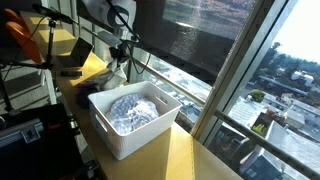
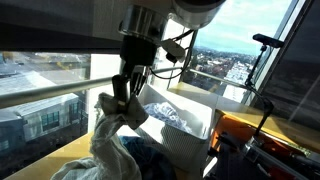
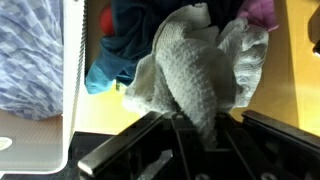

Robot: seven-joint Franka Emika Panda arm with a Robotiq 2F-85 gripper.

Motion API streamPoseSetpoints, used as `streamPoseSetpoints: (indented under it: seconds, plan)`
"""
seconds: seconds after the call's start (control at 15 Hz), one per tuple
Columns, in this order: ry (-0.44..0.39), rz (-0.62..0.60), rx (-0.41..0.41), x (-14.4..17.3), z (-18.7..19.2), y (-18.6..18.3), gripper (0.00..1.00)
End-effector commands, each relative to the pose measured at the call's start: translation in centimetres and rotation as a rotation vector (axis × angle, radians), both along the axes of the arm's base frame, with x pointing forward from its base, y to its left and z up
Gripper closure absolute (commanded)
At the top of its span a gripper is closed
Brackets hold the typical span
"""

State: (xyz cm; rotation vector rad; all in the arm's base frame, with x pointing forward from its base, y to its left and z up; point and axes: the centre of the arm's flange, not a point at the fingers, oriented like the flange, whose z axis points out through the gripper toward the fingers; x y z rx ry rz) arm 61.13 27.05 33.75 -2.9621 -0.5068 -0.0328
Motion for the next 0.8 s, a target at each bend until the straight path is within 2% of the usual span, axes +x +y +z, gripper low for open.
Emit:
streamPoseSetpoints:
  seconds: [0.0,0.4,0.6,0.73]
  plan:
    - [-0.119,-0.080,0.003,1.1,8.4,-5.6,0.95]
    - [-0.236,-0.303,0.064,2.8,18.6,-20.5,0.95]
    - [-0.274,-0.374,0.089,2.0,23.5,-28.2,0.95]
    - [-0.291,-0.396,0.096,0.8,25.8,-31.5,0.95]
